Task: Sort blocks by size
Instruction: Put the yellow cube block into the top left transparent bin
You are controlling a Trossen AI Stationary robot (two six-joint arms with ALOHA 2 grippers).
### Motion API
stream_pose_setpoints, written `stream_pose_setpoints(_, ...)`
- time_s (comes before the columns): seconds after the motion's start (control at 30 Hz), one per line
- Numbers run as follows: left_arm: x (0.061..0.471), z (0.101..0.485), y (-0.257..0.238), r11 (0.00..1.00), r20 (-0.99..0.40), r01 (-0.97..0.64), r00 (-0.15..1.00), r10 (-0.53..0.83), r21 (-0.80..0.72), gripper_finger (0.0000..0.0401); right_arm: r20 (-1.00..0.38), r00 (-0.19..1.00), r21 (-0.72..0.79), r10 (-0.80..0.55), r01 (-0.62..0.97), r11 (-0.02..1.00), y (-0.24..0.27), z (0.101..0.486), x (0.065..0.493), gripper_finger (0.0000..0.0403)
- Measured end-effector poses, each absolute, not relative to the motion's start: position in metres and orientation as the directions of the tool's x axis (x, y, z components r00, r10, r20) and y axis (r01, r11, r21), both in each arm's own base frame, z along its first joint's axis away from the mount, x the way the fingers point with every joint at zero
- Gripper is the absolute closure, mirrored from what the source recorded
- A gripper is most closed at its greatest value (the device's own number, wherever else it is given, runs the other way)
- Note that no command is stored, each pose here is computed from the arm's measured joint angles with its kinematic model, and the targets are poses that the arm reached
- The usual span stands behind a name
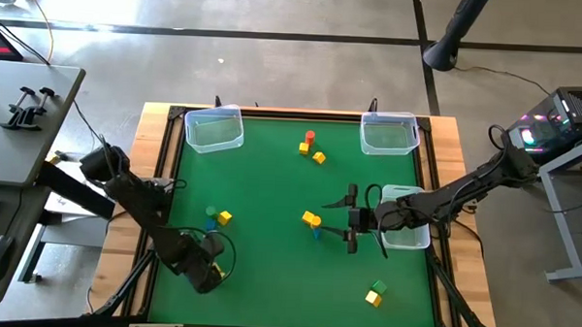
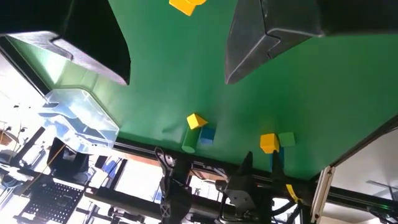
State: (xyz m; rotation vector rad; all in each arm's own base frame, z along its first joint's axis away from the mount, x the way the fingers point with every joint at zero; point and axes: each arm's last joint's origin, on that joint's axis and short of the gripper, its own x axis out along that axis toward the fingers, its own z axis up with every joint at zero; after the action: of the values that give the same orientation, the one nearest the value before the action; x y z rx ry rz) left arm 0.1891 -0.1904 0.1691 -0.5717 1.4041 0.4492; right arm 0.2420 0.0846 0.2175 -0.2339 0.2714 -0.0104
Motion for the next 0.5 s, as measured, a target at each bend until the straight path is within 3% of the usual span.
stream_pose_setpoints(0.5, 0.1877, 0.1639, -0.1831, 0.802, -0.985, -0.597, 0.152, 0.083, -0.025, 0.0159, -0.265, 0.963, -0.221, -0.042, -0.019, 0.975, 0.0846, 0.2175, 0.2419, 0.0153)
